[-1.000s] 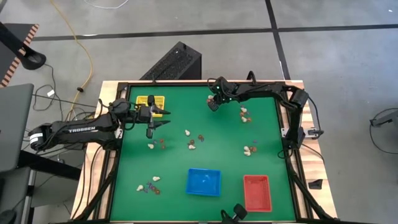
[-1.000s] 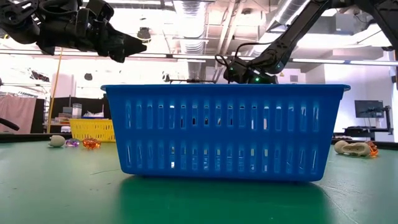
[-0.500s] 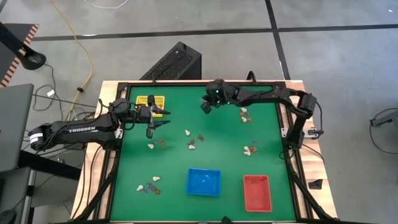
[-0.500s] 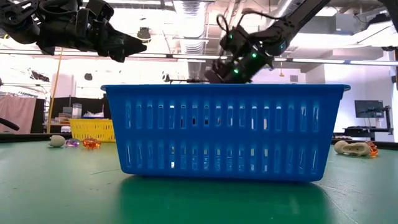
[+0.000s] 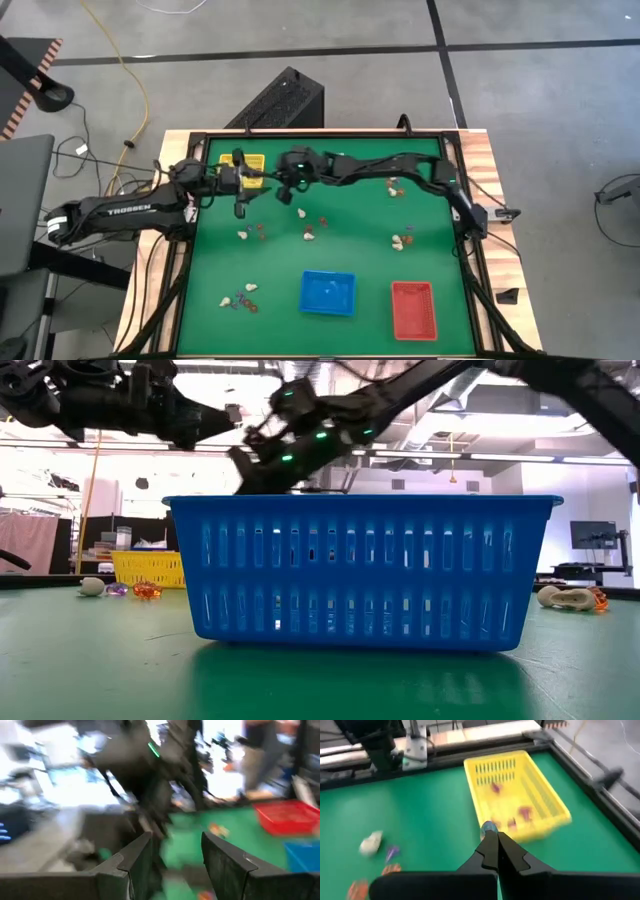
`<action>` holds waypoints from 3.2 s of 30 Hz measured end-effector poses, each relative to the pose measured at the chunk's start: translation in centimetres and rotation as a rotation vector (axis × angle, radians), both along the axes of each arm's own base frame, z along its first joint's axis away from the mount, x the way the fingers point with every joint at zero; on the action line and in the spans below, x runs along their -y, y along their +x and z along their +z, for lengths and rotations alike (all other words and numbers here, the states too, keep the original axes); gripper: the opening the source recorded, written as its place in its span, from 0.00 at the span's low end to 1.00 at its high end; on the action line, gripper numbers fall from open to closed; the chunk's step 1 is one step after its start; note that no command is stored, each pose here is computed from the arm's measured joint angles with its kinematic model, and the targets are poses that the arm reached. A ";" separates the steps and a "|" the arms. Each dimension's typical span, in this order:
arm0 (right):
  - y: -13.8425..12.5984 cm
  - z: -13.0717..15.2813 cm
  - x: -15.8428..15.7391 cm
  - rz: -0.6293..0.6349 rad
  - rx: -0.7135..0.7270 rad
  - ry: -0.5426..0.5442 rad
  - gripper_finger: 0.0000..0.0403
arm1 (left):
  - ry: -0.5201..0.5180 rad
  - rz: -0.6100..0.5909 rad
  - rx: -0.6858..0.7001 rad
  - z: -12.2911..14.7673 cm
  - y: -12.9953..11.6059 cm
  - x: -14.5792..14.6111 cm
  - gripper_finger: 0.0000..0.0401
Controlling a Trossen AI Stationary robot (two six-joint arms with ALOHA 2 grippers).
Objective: Sort Halloween decoration
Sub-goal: Put the purple witch hat toy into the yellow basket, then put the white skull toy into the blue basket
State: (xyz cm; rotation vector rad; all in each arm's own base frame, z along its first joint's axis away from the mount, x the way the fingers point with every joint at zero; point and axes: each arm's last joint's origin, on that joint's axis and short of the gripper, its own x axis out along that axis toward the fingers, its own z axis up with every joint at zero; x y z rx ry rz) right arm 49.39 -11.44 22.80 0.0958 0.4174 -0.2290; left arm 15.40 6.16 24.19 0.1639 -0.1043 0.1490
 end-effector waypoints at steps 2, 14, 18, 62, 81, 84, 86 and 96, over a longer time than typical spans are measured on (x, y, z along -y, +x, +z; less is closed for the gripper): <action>1.7 0.0 0.5 0.002 0.019 -0.003 0.05 | -0.002 0.076 0.028 0.5 -0.7 0.1 0.40; 6.9 -1.4 2.4 -0.025 0.020 -0.005 0.25 | -0.002 0.106 0.039 1.2 -3.1 1.1 0.40; 6.4 -0.3 2.8 -0.073 0.016 -0.022 0.37 | -0.001 0.090 0.036 1.2 -3.1 1.1 0.40; -25.4 2.8 -7.6 0.190 -0.390 0.233 0.48 | -0.164 -0.030 -0.182 -3.1 2.2 -0.2 0.40; -30.3 0.1 -9.6 0.216 -0.128 0.090 0.48 | -0.191 -0.236 -0.521 -7.5 12.9 1.6 0.40; -30.4 -0.1 -9.7 0.233 -0.145 0.067 0.48 | -0.155 -0.195 -0.672 -8.2 14.4 1.0 0.40; -30.4 -0.1 -9.7 0.238 -0.155 0.062 0.48 | -0.126 -0.200 -0.750 -8.5 15.2 0.7 0.40; -30.5 -0.3 -9.7 0.241 -0.172 0.061 0.48 | -0.066 -0.165 -0.931 -8.5 15.3 -1.3 0.40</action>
